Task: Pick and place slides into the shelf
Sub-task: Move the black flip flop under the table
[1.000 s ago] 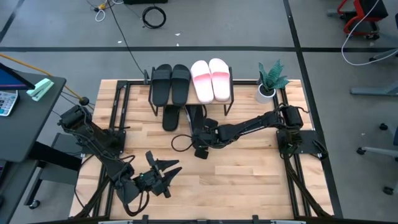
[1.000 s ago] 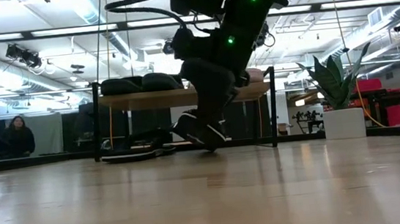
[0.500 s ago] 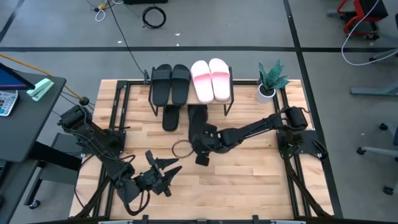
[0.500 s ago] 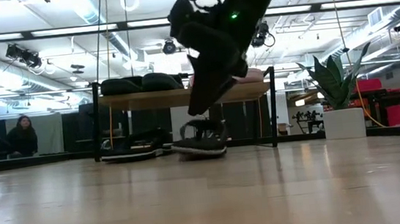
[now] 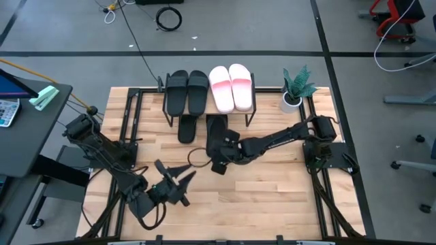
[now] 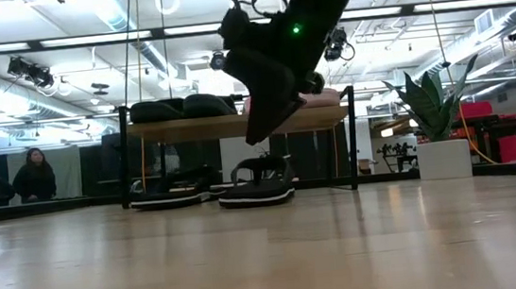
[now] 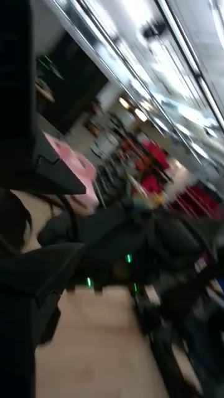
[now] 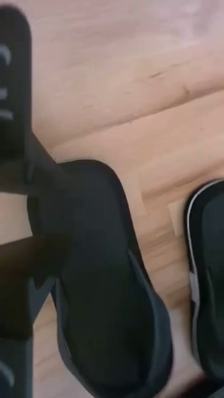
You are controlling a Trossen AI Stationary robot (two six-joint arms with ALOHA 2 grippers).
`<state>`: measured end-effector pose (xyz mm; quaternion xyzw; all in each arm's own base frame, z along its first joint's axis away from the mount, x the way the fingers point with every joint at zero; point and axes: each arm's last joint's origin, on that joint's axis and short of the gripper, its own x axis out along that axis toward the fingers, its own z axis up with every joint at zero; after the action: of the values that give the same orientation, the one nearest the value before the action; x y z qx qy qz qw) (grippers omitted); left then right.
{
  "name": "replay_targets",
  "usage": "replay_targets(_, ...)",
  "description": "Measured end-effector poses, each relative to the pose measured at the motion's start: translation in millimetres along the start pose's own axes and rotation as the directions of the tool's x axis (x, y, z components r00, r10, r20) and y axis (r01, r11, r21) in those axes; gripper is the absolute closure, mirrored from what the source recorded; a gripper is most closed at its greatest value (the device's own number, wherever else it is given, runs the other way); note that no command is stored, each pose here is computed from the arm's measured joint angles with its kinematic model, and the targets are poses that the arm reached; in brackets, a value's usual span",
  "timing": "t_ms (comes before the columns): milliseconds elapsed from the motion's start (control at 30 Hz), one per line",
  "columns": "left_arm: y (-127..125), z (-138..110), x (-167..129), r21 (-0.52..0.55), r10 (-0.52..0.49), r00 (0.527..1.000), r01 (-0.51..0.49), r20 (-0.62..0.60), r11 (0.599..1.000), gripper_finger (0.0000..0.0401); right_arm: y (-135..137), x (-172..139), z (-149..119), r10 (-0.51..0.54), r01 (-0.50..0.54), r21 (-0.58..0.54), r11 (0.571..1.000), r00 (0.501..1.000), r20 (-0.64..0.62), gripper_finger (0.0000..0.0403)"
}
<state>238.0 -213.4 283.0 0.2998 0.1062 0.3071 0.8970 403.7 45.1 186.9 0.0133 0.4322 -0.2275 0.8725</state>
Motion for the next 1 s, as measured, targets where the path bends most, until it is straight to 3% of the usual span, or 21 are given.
replay_targets(100,14,3,-1,-0.034,0.072,0.996,-0.074,-0.047,0.997,0.0273,-12,7,4,0.031,-0.029,0.061,0.998,0.999,-0.026,0.0335)
replay_targets(267,37,11,-3,-0.037,0.073,0.996,-0.074,-0.047,0.997,0.0296,-18,20,4,0.058,-0.055,0.069,0.996,0.997,-0.05,0.0395)
replay_targets(467,54,15,-1,-0.047,0.08,0.995,-0.082,-0.052,0.996,0.0322,-17,24,2,0.066,-0.062,0.061,0.996,0.996,-0.057,0.0395)
replay_targets(800,53,11,9,-0.024,0.108,0.991,-0.11,-0.074,0.994,0.0348,-11,32,-7,0.085,-0.08,0.067,0.995,0.993,-0.076,0.0399)
replay_targets(1000,53,6,19,0.051,0.137,0.986,-0.132,-0.095,0.99,0.0361,-12,41,-15,0.083,-0.078,0.068,0.995,0.994,-0.068,0.04)
